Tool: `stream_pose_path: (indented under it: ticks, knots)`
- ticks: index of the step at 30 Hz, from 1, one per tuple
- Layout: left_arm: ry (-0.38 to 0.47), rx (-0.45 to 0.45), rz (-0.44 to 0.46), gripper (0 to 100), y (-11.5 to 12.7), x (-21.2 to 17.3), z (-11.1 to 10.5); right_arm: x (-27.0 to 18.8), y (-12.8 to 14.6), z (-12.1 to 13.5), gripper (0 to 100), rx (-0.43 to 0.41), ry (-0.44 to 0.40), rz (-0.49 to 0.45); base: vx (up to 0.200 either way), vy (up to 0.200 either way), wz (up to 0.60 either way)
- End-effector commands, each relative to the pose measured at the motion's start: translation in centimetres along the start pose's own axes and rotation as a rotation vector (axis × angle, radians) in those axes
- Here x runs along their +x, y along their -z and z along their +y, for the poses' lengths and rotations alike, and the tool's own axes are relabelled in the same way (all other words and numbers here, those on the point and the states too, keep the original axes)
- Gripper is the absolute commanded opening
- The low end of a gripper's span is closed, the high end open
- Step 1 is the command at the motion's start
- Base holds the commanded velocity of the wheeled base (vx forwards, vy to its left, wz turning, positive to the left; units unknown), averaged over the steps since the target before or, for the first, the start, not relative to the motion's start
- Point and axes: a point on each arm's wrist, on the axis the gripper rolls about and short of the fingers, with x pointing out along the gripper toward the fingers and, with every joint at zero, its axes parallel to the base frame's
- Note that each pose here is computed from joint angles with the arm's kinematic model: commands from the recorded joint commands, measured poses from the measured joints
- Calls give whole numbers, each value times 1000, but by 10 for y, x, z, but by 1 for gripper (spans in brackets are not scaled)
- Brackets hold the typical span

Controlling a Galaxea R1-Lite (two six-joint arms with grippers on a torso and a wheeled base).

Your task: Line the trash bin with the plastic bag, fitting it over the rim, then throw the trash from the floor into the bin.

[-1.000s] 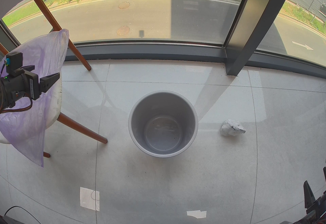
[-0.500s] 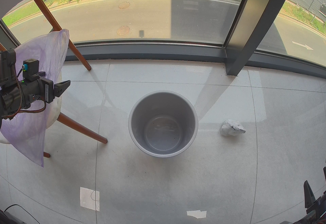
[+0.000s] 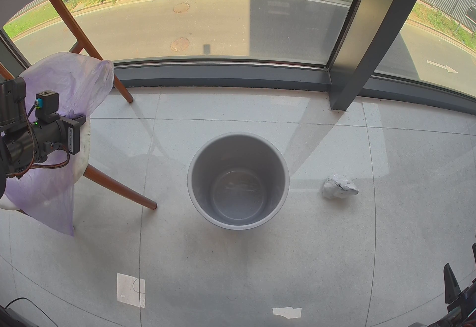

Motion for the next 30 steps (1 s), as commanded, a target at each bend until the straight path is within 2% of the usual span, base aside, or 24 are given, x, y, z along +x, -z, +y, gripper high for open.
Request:
stream_pose_path:
  ticks: [1,5,8,10,12,16,20,23,27,30]
  knots:
    - [-24,-8,-8,0,-2,-3,4,0,5,0,100,2,0,1,0,0,0]
    - [-83,-23,-5,0,0,-8,17,0,5,0,100,2,0,1,0,0,0]
    - [-147,-41,-64,0,-10,-33,30,0,5,0,100,2,0,1,0,0,0]
    - [-154,-55,-88,0,-14,-42,31,0,5,0,100,2,0,1,0,0,0]
    - [-118,-119,-121,0,-12,-62,26,0,5,0,100,2,2,2,0,0,0]
    - [-48,-227,-113,0,6,-80,15,0,5,0,100,2,0,1,0,0,0]
    - [45,-315,-154,0,7,-96,8,0,5,0,100,2,2,2,0,0,0]
    - [121,-314,-182,0,3,-98,7,0,5,0,100,2,0,1,0,0,0]
    - [257,-269,-300,0,-9,-99,7,0,5,0,100,2,0,1,0,0,0]
    - [404,-256,-340,0,-12,-92,4,0,5,0,100,5,2,1,0,0,0]
